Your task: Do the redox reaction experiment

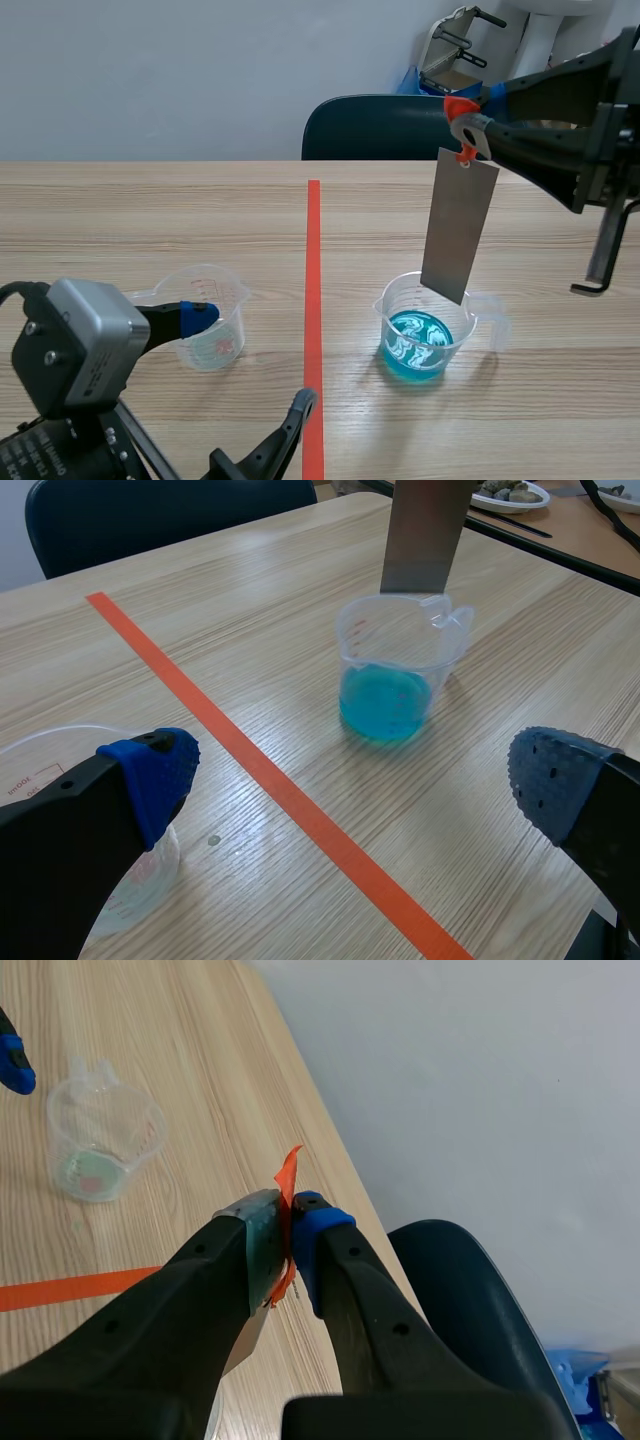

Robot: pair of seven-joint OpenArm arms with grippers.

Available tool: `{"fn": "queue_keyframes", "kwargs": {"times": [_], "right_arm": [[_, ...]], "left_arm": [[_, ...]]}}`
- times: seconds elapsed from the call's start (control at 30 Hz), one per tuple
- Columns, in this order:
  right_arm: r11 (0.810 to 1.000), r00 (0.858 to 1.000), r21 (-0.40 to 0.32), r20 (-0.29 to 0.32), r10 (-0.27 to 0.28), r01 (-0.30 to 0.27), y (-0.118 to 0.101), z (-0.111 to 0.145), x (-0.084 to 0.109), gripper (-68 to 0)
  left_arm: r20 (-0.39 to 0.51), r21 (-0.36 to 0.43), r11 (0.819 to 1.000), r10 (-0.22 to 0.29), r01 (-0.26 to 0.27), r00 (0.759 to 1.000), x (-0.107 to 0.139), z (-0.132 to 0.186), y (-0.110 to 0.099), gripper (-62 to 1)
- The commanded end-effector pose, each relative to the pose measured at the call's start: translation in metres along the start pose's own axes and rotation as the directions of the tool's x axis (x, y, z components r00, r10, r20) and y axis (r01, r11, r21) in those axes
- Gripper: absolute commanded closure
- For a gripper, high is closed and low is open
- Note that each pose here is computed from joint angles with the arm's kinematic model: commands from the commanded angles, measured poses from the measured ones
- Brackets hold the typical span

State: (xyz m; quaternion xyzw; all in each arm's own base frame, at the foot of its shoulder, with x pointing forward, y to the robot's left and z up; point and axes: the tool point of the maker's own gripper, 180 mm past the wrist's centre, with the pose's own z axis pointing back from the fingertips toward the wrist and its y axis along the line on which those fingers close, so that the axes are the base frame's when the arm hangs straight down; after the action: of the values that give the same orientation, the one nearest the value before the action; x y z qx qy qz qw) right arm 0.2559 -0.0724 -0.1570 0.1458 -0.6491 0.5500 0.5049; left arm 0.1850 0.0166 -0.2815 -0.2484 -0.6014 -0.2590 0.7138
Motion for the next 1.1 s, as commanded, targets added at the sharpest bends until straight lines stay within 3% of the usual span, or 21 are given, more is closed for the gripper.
{"fn": "queue_keyframes", "kwargs": {"times": [0.0,0.3,1.07], "right_arm": [[1.0,0.999,-0.002,0.033,0.002,-0.002,0.0,0.0,0.005,-0.8],[0.999,0.998,0.01,0.049,-0.047,0.047,0.01,0.002,-0.011,-0.8],[0.998,0.999,0.049,0.019,-0.029,0.028,0.033,-0.013,-0.078,-0.8]], "left_arm": [[0.035,-0.006,1.0,0.019,-0.019,0.999,0.007,-0.002,-0.005,-62.3],[0.035,-0.006,1.0,0.019,-0.019,0.999,0.007,-0.002,-0.005,-62.3],[0.036,-0.006,1.0,0.021,-0.021,0.999,0.008,-0.002,-0.006,-62.3]]}}
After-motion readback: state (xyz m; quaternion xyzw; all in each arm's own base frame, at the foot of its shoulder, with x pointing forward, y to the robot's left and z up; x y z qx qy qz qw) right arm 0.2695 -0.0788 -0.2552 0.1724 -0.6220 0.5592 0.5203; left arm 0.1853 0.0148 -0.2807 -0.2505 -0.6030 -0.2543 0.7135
